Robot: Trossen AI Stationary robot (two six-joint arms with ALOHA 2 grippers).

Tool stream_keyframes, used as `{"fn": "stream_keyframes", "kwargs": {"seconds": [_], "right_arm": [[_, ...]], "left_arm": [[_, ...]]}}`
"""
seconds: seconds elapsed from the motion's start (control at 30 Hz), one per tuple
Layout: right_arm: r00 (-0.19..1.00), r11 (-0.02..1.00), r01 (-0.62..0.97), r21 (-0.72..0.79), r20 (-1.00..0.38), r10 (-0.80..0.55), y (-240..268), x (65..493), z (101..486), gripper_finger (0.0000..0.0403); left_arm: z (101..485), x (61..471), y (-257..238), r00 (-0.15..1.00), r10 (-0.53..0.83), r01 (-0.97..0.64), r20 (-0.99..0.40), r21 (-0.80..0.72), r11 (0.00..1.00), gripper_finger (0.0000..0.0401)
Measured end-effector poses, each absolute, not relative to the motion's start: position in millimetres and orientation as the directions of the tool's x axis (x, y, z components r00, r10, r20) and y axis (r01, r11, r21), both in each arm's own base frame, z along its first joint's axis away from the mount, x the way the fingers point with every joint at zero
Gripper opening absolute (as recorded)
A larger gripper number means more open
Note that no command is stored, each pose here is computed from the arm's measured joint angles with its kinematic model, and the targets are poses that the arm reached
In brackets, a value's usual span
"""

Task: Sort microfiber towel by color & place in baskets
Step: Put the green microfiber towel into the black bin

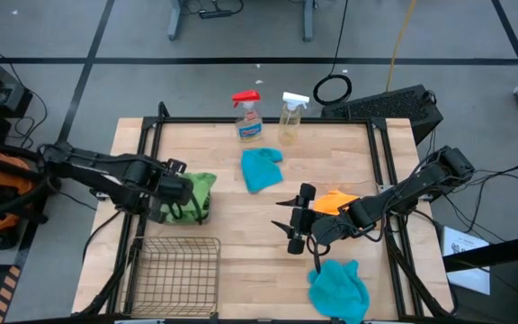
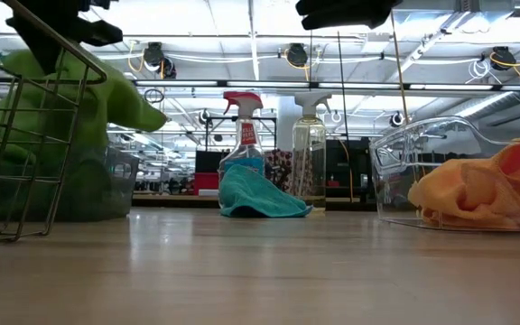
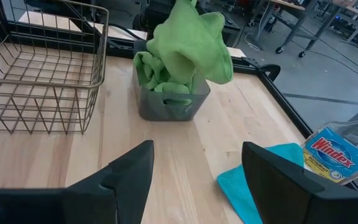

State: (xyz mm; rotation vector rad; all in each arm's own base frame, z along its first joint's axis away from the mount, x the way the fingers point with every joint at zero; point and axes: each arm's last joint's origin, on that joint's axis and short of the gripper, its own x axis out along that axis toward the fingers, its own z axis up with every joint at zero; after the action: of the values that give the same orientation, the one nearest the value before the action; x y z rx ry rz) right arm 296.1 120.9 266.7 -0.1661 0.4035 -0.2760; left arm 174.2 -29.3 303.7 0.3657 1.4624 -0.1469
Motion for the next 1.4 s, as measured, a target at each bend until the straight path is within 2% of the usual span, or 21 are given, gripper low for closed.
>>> {"fn": "stream_keyframes", "kwargs": {"seconds": [0.3,0.4,0.57,0.8,0.93,1.07,1.23,1.4], "right_arm": [[0.879,0.947,0.222,-0.234,-0.373,-0.298,120.7,295.5,265.7,0.0235],[0.877,0.946,0.220,-0.238,-0.376,-0.299,120.6,295.3,265.4,0.0235],[0.877,0.946,0.220,-0.238,-0.375,-0.299,120.6,295.3,265.5,0.0235],[0.877,0.946,0.221,-0.237,-0.376,-0.299,120.7,295.1,265.3,0.0235],[0.872,0.946,0.224,-0.233,-0.386,-0.301,120.4,294.6,264.3,0.0235],[0.872,0.947,0.225,-0.231,-0.386,-0.301,120.3,294.6,264.2,0.0235],[0.870,0.946,0.224,-0.234,-0.390,-0.302,120.2,294.3,263.8,0.0235],[0.867,0.946,0.225,-0.233,-0.396,-0.304,120.1,293.9,263.1,0.0235]], "left_arm": [[261.1,167.3,-24.9,-0.031,0.134,0.250,-0.991,0.122,0.961,0.0018],[256.1,169.0,-25.1,-0.008,0.134,0.182,-0.991,0.130,0.975,0.0021],[255.9,174.9,-27.6,0.068,0.124,0.102,-0.990,0.131,0.986,0.0073],[259.1,168.1,-26.1,0.018,0.145,-0.007,-0.989,0.145,0.989,0.0179],[270.1,165.4,-26.4,0.066,0.147,-0.120,-0.987,0.138,0.983,0.0218],[283.8,159.2,-28.7,0.100,0.139,-0.141,-0.985,0.125,0.982,0.0234],[296.3,149.3,-29.3,0.085,0.149,-0.172,-0.985,0.133,0.976,0.0236],[310.3,149.3,-29.0,0.141,0.160,-0.178,-0.977,0.134,0.975,0.0236]]}}
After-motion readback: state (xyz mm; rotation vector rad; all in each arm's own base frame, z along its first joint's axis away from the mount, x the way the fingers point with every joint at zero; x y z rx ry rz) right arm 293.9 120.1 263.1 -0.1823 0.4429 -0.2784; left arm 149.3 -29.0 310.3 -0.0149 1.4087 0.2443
